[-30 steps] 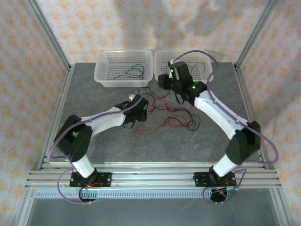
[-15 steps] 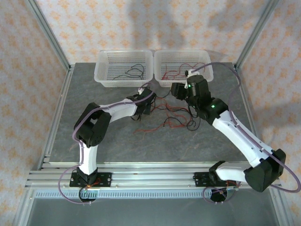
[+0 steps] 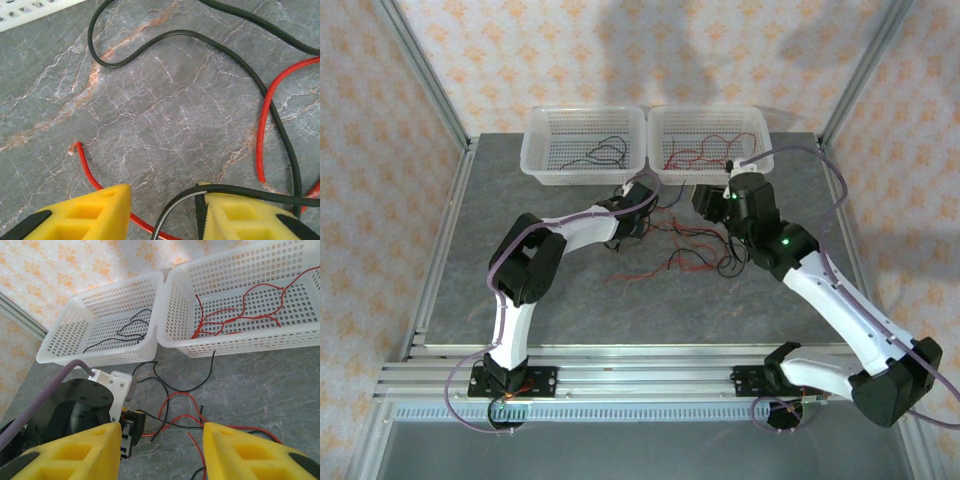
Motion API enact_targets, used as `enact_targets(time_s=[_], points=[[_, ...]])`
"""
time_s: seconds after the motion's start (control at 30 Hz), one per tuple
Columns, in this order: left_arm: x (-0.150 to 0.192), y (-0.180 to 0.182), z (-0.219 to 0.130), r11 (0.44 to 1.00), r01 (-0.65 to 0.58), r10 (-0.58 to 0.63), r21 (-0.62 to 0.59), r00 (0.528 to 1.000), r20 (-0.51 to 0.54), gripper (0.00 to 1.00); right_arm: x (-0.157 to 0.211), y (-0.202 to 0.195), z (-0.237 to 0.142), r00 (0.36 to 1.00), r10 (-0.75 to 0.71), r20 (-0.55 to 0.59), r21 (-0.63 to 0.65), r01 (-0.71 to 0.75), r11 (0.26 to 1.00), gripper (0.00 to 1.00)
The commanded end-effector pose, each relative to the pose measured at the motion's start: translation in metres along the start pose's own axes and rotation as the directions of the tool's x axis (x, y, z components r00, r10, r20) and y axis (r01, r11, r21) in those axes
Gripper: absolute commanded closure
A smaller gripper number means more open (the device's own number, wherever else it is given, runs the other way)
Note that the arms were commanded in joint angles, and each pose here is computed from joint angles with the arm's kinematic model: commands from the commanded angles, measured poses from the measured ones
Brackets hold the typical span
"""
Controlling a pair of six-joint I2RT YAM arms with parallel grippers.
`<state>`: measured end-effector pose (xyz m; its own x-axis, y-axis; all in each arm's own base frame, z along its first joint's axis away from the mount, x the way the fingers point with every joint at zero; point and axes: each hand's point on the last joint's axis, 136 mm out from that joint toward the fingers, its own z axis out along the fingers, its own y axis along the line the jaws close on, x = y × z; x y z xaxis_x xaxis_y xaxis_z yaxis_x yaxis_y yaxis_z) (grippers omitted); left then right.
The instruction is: Untangle the cables
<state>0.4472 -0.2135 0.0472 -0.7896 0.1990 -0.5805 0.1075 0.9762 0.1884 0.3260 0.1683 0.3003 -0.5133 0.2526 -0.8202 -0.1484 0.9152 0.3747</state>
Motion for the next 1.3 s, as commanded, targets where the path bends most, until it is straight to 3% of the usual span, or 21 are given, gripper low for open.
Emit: enact_targets(time_s=[0.0, 0.17, 0.3, 0.47, 0.83, 1.27], points=[[-0.008, -0.002, 0.005, 1.000, -0.020, 0.020, 0.004, 0.999, 0.025, 0.61, 0.004, -0.009, -0.006, 1.000, 0.023, 0.006, 0.024, -0.024, 0.999, 0.54], [-0.009, -0.003, 0.006, 1.000, -0.025, 0.025, 0.011, 0.999, 0.040, 0.76, 0.010, -0.009, -0.011, 0.998, 0.055, 0.008, -0.002, -0.055, 0.998, 0.55], [-0.016, -0.003, 0.000, 1.000, -0.012, 0.011, 0.012, 0.997, 0.070, 1.00, 0.018, -0.010, -0.014, 0.996, 0.085, 0.001, -0.027, -0.085, 0.996, 0.56], [-0.035, 0.002, -0.026, 1.000, 0.018, -0.021, 0.021, 0.991, 0.135, 1.00, 0.033, -0.015, -0.008, 0.991, 0.134, -0.013, -0.032, -0.135, 0.990, 0.58], [-0.068, -0.019, -0.137, 0.996, 0.001, -0.027, 0.087, 0.954, 0.300, 1.00, 0.068, -0.025, 0.038, 0.937, 0.342, -0.063, -0.087, -0.347, 0.934, 0.59], [-0.070, -0.047, -0.213, 0.982, -0.030, -0.038, 0.185, 0.935, 0.353, 1.00, 0.091, -0.023, 0.102, 0.722, 0.666, -0.188, -0.136, -0.691, 0.710, 0.52]])
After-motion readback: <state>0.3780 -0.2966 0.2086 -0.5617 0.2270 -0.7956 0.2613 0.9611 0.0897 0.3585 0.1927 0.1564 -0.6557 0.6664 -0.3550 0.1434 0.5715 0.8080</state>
